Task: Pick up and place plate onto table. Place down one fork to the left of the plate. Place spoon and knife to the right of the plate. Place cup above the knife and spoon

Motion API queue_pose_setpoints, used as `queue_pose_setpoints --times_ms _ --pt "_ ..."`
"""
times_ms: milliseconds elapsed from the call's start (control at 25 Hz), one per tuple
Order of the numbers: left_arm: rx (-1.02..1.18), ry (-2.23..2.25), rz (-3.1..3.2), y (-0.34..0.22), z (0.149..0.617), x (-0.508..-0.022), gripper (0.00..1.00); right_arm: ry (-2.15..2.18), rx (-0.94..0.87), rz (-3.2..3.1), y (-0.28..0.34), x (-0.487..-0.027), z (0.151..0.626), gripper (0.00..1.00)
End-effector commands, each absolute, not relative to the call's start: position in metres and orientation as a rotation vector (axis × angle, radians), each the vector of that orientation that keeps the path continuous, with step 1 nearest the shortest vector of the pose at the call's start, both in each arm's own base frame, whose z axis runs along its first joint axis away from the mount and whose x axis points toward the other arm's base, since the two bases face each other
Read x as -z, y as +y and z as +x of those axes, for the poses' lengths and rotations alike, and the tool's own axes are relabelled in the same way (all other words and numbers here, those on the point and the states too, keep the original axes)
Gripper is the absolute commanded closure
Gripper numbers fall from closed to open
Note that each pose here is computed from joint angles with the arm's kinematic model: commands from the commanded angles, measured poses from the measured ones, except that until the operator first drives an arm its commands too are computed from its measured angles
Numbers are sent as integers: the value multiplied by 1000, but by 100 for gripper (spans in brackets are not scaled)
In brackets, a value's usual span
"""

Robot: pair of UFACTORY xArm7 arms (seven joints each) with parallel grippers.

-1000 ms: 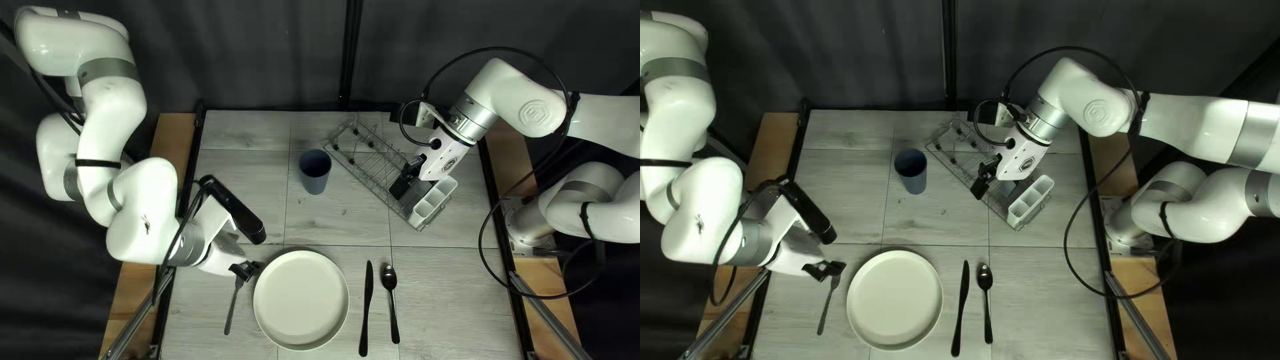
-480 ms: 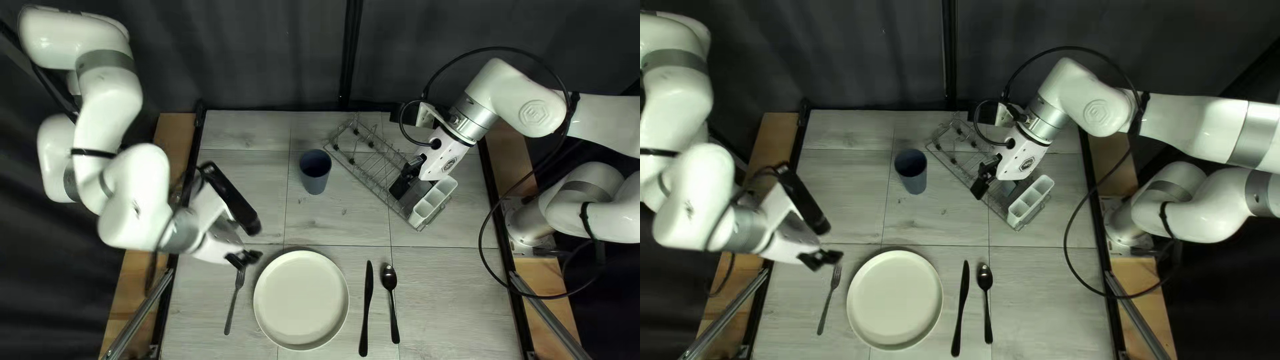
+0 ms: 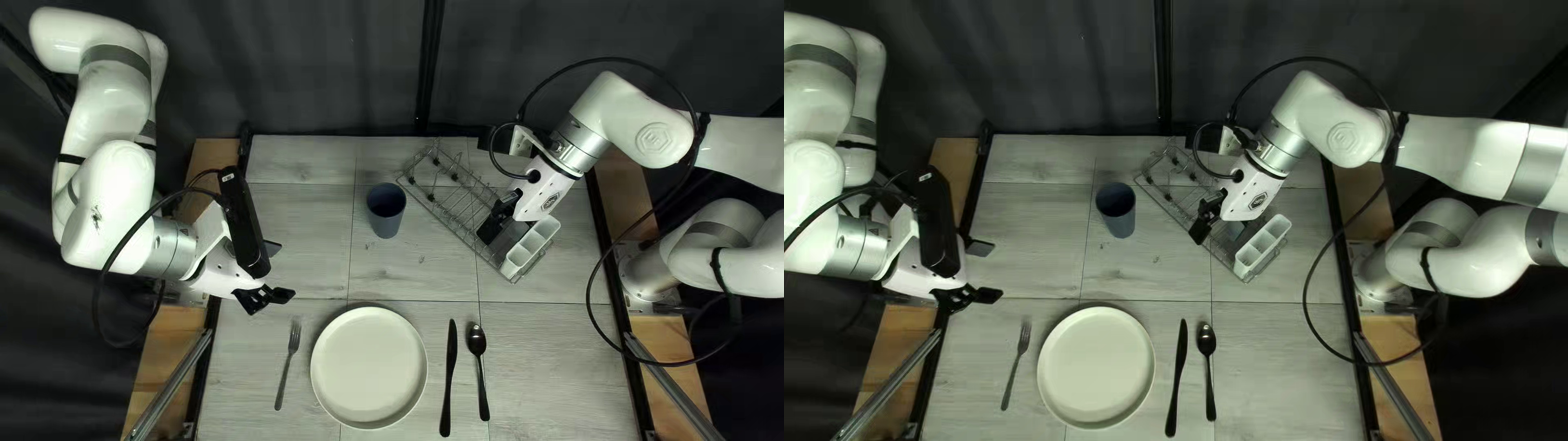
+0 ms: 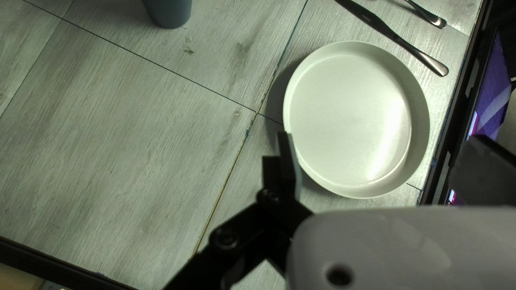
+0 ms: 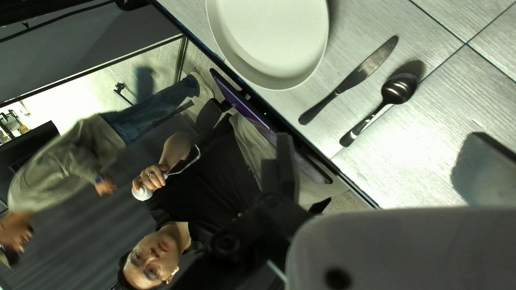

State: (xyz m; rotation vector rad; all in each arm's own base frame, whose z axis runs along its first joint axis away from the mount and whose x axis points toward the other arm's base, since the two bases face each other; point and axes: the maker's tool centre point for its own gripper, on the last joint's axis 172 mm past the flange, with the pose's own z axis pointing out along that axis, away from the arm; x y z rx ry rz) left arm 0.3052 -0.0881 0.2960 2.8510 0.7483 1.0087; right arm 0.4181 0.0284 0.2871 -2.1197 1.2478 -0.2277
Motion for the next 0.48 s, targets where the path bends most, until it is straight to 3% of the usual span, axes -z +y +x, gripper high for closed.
queue_pose_setpoints --times_ms 40,240,480 --pt "-1069 536 2847 -85 305 -317 0 1248 228 -2120 28 -287 418 0" --pt "-1106 265 2850 -69 295 -340 0 1248 228 -2120 28 -287 418 0" --pt "-1106 265 2850 -69 295 -340 0 1248 228 -2120 28 -287 418 0"
